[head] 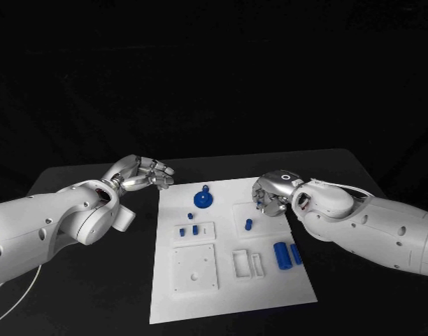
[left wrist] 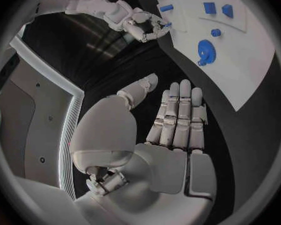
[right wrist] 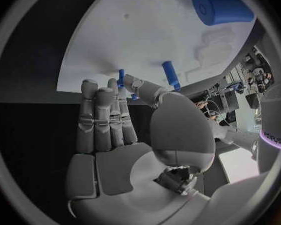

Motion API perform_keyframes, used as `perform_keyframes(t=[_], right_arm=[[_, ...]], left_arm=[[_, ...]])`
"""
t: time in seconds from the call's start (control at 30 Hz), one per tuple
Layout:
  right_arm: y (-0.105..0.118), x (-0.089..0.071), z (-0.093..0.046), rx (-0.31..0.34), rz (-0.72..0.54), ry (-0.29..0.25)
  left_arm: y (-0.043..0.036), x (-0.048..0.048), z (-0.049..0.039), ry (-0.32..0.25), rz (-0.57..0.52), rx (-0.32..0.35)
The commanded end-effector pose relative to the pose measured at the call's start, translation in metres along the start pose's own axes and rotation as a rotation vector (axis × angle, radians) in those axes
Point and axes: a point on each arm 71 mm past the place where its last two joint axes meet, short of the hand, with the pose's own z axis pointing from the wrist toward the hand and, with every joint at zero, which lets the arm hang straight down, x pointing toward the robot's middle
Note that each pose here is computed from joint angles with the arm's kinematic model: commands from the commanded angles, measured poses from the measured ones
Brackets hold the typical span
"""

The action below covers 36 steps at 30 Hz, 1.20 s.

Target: Assemble the parts on the task board

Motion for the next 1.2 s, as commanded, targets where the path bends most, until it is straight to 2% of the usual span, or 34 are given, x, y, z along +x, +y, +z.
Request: perform_keyframes(t=[0.03,0.33,0.53,0.77,0.93,1.2], right_arm=[[-0.001,-0.008,0.0,-0.003,0.063,-0.04],[-0.001,-0.028,-0.004,0.01,0.189,-0.097],[0.028,-0.036,-0.006,-0.068,0.248,-0.108],[0.067,-0.041,-0.002,-0.166,0.265,-0.097],[0.09,-0.037,0.002,-0.218,0.253,-0.082],[0.13,-0.013,-0.004,-0.322,0.174,-0.008]], left_arm=[[-0.0012,0.0,0.0006,0.003,-0.009,0.006],[-0.0011,0.0,0.0016,0.001,-0.01,0.007],[-0.0006,-0.001,0.0028,-0.005,-0.008,0.008],[-0.0005,-0.0008,0.0043,-0.009,-0.009,0.009],[-0.0006,-0.0007,0.0051,-0.012,-0.009,0.01],[-0.0008,0.0,0.0066,-0.014,-0.01,0.011]])
